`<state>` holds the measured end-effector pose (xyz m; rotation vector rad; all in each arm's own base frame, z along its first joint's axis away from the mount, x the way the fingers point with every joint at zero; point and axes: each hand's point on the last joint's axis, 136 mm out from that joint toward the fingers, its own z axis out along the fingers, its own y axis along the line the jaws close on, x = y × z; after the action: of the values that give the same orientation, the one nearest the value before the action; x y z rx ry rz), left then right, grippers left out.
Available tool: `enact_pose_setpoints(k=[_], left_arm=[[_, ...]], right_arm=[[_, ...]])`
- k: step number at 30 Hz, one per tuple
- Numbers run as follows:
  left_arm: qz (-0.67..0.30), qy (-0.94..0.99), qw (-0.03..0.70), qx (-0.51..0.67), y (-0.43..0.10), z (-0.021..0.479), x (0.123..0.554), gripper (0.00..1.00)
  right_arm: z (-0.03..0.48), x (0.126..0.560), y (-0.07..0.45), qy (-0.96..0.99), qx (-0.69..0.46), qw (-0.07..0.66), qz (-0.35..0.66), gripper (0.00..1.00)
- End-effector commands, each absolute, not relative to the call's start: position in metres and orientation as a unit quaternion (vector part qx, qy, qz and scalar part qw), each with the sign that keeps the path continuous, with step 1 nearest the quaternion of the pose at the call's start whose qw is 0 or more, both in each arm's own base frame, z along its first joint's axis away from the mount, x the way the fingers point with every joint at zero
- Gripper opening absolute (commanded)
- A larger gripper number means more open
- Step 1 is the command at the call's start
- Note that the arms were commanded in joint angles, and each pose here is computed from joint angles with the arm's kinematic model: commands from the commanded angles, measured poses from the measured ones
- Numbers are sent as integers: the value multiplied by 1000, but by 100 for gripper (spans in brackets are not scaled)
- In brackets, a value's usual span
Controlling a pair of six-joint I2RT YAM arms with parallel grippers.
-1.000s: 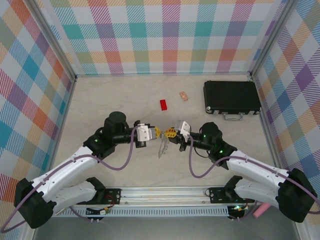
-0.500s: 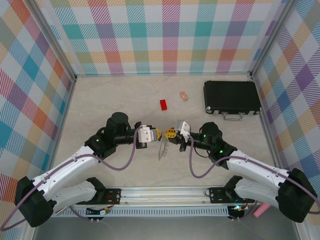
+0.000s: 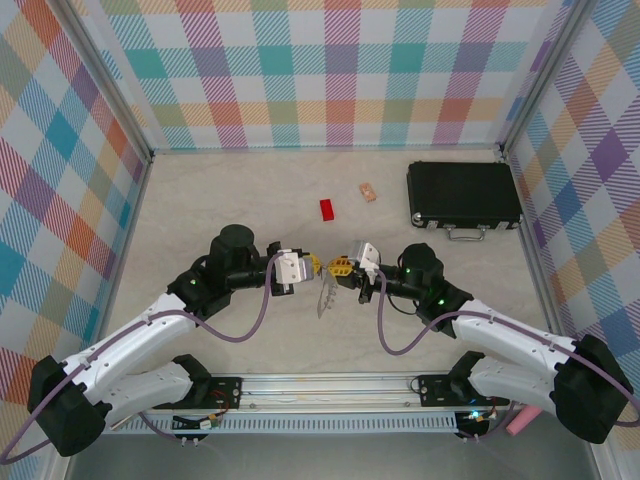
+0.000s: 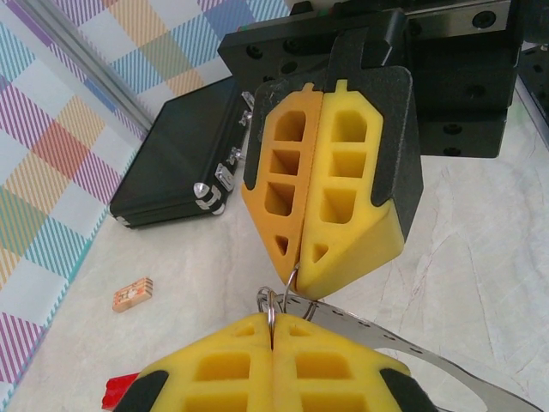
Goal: Put the keys on the keyring
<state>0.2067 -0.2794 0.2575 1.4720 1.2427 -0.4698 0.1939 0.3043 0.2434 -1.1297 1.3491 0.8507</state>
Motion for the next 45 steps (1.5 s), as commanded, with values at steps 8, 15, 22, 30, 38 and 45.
enact_pose_setpoints(k=[8,15,22,30,38,45], left_arm=[[-213,512,542,632,-285,257,200,0],[-214,511,537,636,-285,253,197,0],[-209,517,530,639,-285,249,200,0],[-213,525,514,644,-287,240,198,0],[-226,529,507,642,-288,237,196,0],[-231,529,504,642,-289,234,192,0]], right_arm=[[270,192,308,545,-479,576,376,0],[269,195,308,551,-476,576,372,0],[271,192,309,545,-479,576,377,0],[273,192,306,544,-474,583,373,0],[276,194,302,541,-467,596,365,0],[278,200,298,549,-452,608,354,0]])
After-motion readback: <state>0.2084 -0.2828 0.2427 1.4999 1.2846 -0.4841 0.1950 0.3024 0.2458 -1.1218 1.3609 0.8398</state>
